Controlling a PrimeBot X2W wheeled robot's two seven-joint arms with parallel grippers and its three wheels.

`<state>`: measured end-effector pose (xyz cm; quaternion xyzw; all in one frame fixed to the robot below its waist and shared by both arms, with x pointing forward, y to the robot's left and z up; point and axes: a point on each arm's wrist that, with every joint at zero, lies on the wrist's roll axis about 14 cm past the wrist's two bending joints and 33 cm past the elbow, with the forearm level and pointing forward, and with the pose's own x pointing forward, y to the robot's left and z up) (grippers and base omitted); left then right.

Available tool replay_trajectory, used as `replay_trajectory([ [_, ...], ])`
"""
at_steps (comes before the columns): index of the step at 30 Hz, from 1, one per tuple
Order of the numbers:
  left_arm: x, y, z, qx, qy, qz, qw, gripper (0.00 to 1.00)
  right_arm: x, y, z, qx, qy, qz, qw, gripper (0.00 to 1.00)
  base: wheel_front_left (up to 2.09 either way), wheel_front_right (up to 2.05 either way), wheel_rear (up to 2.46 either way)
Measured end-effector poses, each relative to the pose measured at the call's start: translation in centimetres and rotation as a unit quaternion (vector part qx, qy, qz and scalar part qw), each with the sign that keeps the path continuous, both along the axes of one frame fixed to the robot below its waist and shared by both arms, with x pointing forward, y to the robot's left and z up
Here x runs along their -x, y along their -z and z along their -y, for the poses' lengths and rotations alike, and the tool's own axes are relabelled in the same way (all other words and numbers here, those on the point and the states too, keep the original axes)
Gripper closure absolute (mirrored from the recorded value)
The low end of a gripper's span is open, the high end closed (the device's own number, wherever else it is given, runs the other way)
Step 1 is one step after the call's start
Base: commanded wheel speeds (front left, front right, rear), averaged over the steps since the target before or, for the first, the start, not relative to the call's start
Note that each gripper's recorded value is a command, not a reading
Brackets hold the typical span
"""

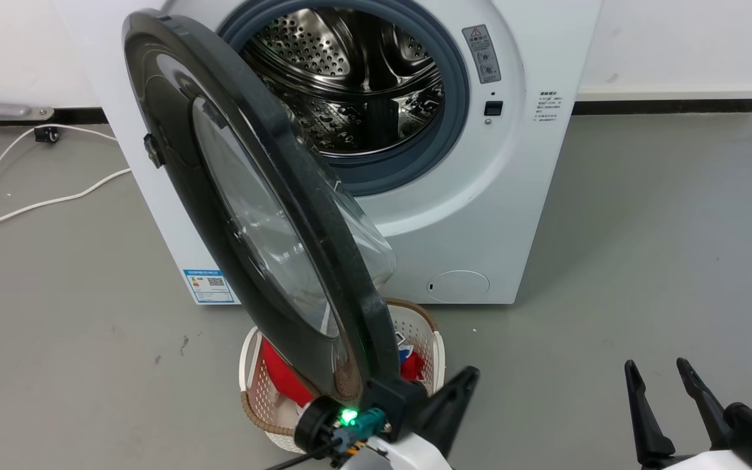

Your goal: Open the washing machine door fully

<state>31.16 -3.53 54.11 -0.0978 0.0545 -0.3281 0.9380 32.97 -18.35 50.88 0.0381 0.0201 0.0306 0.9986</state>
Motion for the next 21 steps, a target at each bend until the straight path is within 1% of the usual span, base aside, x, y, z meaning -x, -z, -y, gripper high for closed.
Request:
replay_trajectory([
  [6,-2.2,1.6,-2.3,-0.014,-0.050,-0.013,0.999,1.00,0.2,0.4,0.4,-0.003,0.007,-0.005,1.000,0.00,0.00,0.00,0.00],
  [12,-3.7,2.1,-4.4,-0.016,-0.096,-0.016,0.995,1.00,0.3,0.5,0.5,-0.005,0.009,-0.006,1.000,0.00,0.00,0.00,0.00],
  [21,-4.2,2.1,-5.3,-0.012,-0.117,-0.012,0.993,1.00,0.1,0.7,0.4,-0.009,0.008,-0.007,1.000,0.00,0.00,0.00,0.00],
])
